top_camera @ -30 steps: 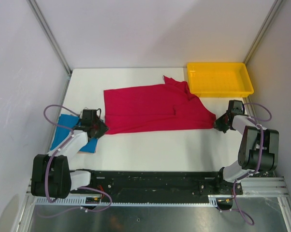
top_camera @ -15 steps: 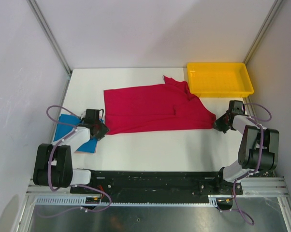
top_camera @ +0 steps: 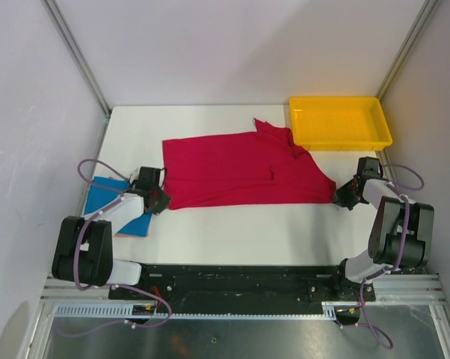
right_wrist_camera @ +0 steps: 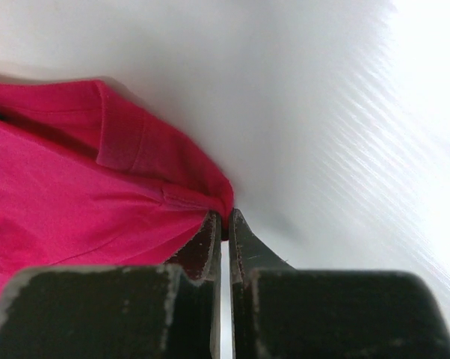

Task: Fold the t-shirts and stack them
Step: Fold the flattened tshirt in 1/3 of the way

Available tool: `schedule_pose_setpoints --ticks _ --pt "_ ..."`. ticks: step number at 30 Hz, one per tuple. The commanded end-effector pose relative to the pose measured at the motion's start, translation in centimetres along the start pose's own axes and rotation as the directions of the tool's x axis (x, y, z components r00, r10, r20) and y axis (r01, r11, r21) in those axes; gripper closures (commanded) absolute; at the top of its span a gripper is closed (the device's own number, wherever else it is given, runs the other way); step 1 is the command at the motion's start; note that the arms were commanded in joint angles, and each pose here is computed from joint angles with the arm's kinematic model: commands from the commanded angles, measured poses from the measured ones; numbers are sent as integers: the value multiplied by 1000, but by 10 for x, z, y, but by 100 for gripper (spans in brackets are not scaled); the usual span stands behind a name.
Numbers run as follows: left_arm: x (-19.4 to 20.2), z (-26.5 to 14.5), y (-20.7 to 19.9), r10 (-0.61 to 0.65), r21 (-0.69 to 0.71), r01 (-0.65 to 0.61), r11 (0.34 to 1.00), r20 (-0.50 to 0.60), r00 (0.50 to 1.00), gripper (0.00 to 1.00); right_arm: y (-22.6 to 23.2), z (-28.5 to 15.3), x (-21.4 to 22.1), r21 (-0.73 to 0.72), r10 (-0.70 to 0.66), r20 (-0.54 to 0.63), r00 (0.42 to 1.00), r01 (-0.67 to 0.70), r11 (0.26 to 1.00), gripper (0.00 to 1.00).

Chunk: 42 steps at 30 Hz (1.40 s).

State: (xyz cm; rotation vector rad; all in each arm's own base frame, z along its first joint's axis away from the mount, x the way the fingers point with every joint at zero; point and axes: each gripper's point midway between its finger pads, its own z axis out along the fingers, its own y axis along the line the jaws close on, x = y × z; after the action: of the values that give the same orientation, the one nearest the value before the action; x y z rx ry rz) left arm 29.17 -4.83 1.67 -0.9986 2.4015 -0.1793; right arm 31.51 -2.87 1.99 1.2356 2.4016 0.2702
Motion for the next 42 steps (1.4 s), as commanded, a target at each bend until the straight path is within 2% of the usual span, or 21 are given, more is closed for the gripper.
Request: schedule_pose_setpoints --ticks 1,11,16,20,27,28,30,33,34,36,38,42 --pt "-7 -19 3 4 -16 -3 1000 54 999 100 -23 -29 -7 87 48 29 998 -50 995 100" --pt "16 -54 54 -49 -58 54 997 84 995 100 -74 -76 19 194 158 3 987 -155 969 100" --pt "36 -62 83 -93 -95 99 991 72 993 100 -94 -91 46 235 218 -46 975 -202 951 100" --pt "45 -66 90 -135 -99 142 985 69 988 100 -103 -98 67 267 274 -76 959 -245 932 100" --pt "61 -65 116 -222 -234 227 945 51 974 100 -109 -107 96 310 361 -145 921 -304 901 100" --pt "64 -64 118 -230 -245 233 941 42 972 100 -108 -107 100 304 366 -160 917 -307 902 97" --pt "66 -64 119 -235 -249 236 939 33 971 93 -105 -109 105 290 376 -177 910 -317 903 89" --pt "63 -68 112 -225 -221 226 949 31 974 58 -102 -112 97 257 346 -151 926 -301 918 68" --pt "60 -70 108 -221 -203 222 954 29 975 49 -101 -114 93 248 328 -137 935 -288 925 63" --pt "51 -76 95 -191 -159 193 968 31 981 38 -95 -119 82 214 278 -111 954 -250 944 57" --pt "37 -88 81 -135 -111 140 984 50 990 33 -86 -125 68 176 211 -78 974 -195 965 55" --pt "8 -115 61 -60 -34 65 997 129 990 34 -48 -138 41 58 35 11 999 -35 998 56"
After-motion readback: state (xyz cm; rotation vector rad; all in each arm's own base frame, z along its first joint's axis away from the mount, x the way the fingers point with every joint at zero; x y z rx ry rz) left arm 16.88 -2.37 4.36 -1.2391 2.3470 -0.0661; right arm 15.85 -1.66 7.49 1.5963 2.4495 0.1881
